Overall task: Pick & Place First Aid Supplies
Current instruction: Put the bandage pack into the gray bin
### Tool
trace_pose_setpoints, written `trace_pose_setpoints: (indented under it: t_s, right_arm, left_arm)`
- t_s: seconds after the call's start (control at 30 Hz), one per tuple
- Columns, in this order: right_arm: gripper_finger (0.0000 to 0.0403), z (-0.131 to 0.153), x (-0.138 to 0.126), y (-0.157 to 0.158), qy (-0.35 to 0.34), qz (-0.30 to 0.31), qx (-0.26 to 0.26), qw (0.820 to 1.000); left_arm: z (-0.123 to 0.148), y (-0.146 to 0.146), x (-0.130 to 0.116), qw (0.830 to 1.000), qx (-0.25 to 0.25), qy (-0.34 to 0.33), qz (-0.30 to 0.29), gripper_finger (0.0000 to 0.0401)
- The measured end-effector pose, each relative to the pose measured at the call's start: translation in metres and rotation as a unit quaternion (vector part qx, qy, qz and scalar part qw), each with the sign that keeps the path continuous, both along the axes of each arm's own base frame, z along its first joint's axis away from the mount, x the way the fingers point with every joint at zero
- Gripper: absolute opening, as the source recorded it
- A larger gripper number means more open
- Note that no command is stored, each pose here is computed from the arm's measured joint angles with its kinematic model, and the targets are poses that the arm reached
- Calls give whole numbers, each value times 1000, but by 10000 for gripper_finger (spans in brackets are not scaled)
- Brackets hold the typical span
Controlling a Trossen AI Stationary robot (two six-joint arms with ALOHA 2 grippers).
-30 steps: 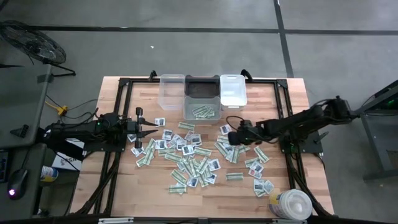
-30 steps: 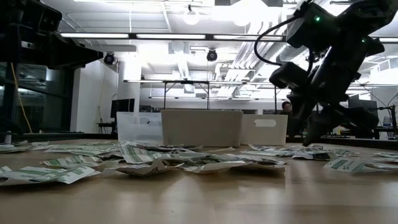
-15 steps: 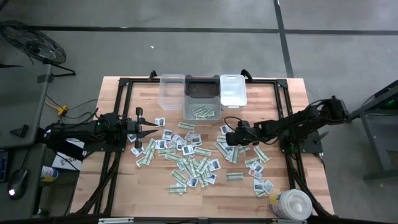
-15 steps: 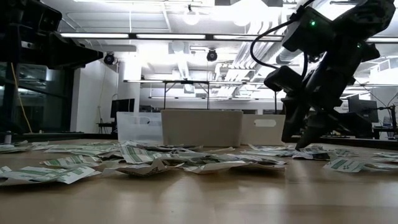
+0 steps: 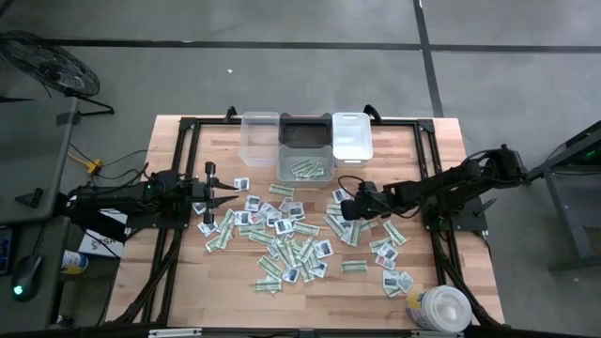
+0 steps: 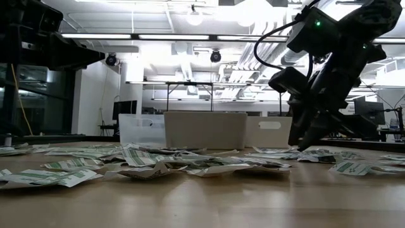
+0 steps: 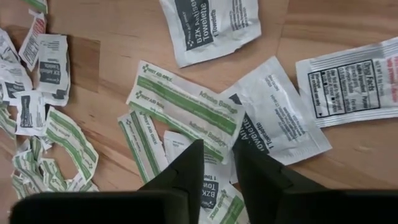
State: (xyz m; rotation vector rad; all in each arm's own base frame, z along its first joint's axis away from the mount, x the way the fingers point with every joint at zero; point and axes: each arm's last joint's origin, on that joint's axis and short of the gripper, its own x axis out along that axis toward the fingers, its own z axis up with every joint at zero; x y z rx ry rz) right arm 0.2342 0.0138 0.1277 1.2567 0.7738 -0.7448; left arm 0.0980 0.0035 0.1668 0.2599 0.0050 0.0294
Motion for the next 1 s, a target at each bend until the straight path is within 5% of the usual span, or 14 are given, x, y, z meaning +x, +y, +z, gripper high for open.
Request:
trace_pose_setpoints:
  t_s: [0.33,1.0]
  right_arm:
    - [5,0,0,-7,2,6,-13,1000]
    - [0,13,16,-5,-98,56,-38,993]
  left_arm:
    - [0,0,0,1000,0,0,0,96]
    - [0,0,0,1000,0,0,0,96]
